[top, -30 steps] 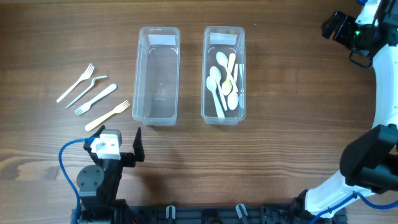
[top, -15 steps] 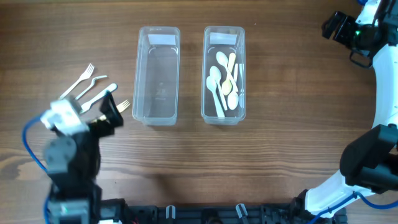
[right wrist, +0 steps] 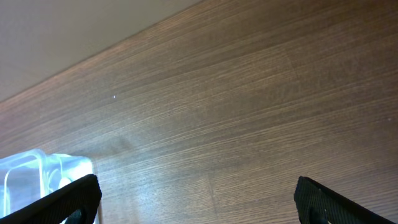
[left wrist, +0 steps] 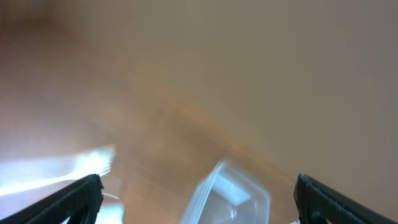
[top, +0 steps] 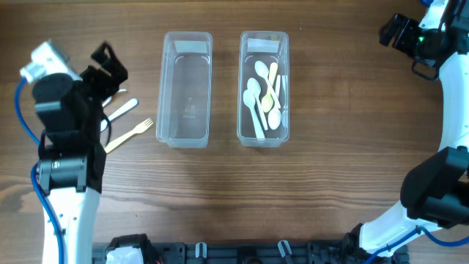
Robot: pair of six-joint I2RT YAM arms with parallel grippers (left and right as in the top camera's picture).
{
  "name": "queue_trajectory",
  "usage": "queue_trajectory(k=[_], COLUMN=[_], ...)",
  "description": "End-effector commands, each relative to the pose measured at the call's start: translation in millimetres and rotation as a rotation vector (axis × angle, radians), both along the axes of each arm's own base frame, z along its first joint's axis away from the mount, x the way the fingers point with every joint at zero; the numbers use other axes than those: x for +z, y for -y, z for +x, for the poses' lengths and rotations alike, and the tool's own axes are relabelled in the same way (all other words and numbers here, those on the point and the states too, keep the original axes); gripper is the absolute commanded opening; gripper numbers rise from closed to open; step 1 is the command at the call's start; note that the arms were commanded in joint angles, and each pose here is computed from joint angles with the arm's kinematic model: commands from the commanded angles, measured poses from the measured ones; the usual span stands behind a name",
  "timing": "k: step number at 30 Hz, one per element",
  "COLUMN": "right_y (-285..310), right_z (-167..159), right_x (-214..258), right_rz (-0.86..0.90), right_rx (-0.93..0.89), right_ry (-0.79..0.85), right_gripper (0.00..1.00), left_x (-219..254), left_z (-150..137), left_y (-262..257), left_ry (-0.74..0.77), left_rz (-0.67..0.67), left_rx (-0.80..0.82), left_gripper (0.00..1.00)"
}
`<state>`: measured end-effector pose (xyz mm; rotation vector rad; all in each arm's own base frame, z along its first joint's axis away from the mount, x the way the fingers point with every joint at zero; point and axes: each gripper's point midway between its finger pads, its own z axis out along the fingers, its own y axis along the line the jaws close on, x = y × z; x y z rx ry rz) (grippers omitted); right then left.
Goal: Pack container
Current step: 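Reach the left gripper to the forks and grasp the cream fork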
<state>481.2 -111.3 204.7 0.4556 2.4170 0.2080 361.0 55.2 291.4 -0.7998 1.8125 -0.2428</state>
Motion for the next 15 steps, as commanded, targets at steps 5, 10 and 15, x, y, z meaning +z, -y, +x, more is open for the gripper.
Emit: queue_trajectory(k=[5,10,15], right_y=[2.0,2.0,2.1], right_z=[-0.3,-0.3,-0.3], right_x=[6.1,6.1,6.1], right_rz=[-0.020,-0.019,-0.020], right_rx=[0.002,0.002,0.002], right_ry=[0.013,0.013,0.013], right_gripper=[1.00,0.99,1.00], left_x=[-125.8,-165.1,-194.1], left_z=[-24.1,-16.8,-15.0], left_y=[-24.2,-19.1,-3.4], left_ry=[-0.271,-0.392,-0.407], left_rz=[-0.560,-0.558,-0.826], left_rx=[0.593,0.596,0.765], left_gripper=[1.00,0.98,0.99])
